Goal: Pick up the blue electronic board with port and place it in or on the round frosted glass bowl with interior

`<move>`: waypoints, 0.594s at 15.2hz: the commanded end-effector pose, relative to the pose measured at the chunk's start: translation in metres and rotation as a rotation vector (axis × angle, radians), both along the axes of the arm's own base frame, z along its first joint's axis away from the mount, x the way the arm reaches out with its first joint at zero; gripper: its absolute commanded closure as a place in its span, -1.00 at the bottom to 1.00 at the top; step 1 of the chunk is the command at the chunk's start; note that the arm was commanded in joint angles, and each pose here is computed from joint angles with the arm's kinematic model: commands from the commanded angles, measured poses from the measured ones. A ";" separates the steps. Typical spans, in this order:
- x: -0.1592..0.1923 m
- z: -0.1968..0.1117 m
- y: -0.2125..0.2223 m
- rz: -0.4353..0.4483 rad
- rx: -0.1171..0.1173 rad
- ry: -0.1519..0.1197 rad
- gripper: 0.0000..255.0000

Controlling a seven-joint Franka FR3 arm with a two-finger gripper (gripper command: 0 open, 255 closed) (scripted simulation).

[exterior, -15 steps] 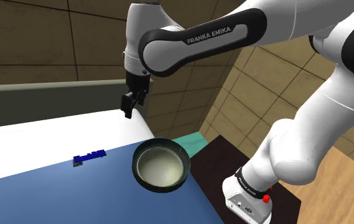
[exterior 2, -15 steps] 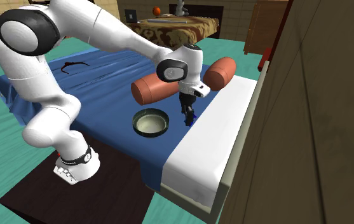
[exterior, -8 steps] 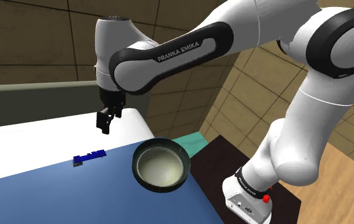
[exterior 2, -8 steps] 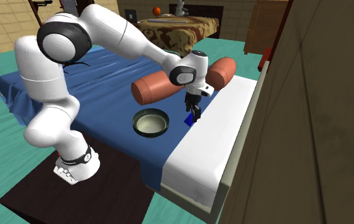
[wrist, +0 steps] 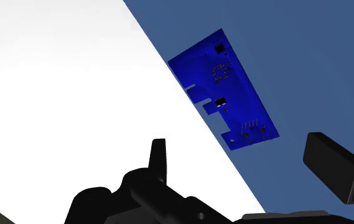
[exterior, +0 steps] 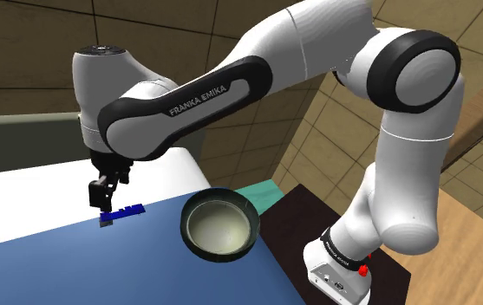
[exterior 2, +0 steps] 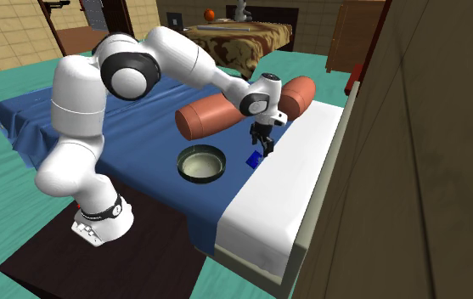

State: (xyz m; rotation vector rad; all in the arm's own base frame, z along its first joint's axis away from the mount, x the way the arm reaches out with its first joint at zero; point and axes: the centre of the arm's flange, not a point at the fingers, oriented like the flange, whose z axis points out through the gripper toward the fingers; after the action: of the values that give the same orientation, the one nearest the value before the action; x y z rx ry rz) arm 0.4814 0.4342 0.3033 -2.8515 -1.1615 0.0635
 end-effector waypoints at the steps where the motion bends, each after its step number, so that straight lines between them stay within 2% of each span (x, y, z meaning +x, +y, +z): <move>1: -0.002 -0.012 0.022 0.039 0.008 0.003 -1.00; 2: -0.004 -0.017 0.033 0.058 0.012 0.004 -1.00; 9: -0.006 -0.054 0.035 0.058 0.012 0.004 -1.00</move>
State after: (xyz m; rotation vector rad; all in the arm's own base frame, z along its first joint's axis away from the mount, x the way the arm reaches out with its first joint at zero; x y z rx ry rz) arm 0.4753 0.4685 0.2533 -2.8066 -1.2388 0.0654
